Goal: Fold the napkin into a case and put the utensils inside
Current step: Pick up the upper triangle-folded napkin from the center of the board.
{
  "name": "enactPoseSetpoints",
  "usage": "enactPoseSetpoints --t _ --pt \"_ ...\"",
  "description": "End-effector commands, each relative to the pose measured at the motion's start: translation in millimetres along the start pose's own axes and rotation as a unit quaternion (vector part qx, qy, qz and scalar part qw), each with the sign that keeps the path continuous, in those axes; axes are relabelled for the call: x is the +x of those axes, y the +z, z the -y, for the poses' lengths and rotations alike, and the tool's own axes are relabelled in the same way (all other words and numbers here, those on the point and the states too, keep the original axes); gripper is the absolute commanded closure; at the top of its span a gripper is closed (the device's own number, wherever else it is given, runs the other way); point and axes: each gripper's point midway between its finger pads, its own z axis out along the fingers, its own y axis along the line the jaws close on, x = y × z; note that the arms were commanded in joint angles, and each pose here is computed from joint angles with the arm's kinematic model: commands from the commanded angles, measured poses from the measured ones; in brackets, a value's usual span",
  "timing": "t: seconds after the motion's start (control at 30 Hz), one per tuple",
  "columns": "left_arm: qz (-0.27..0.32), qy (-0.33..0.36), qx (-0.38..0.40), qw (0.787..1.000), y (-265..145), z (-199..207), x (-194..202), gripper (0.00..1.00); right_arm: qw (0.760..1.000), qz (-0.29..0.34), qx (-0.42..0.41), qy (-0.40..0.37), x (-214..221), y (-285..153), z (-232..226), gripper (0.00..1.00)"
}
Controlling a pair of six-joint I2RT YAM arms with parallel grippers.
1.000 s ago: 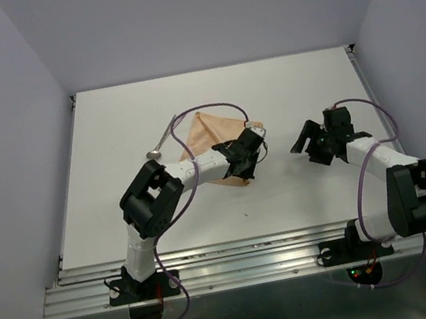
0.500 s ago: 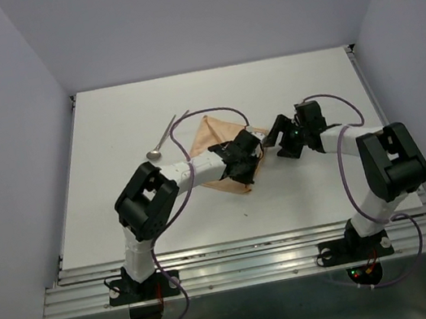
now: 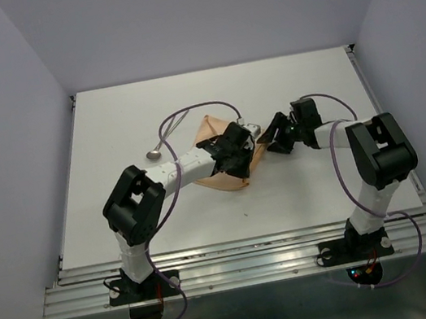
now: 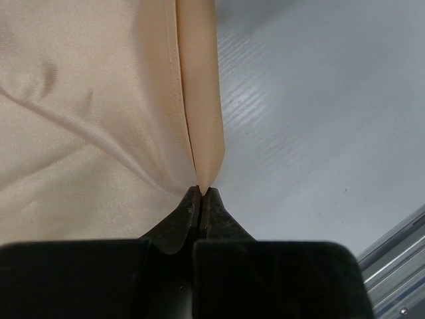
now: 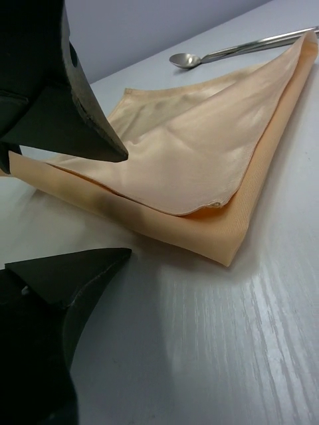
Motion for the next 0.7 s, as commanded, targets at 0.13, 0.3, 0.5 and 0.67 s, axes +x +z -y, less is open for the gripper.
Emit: enactPoseSetpoints --t 0.13,0.3,0.5,0.67 --pt "0.022 0.012 0.015 1.000 -20 3 -9 1.00 1.000 -0.009 0.014 0.002 -4 20 4 0.45" --pt "0.027 0.012 0.019 0.999 -23 4 -11 1.00 1.000 -0.012 0.014 0.004 -6 25 4 0.54" --pt "0.032 0.014 0.022 0.999 -26 6 -14 1.00 1.000 -0.017 0.018 0.010 -5 29 7 0.64" --pt "0.040 0.013 0.024 0.999 -30 7 -18 1.00 1.000 -0.023 0.015 0.014 -2 31 8 0.59"
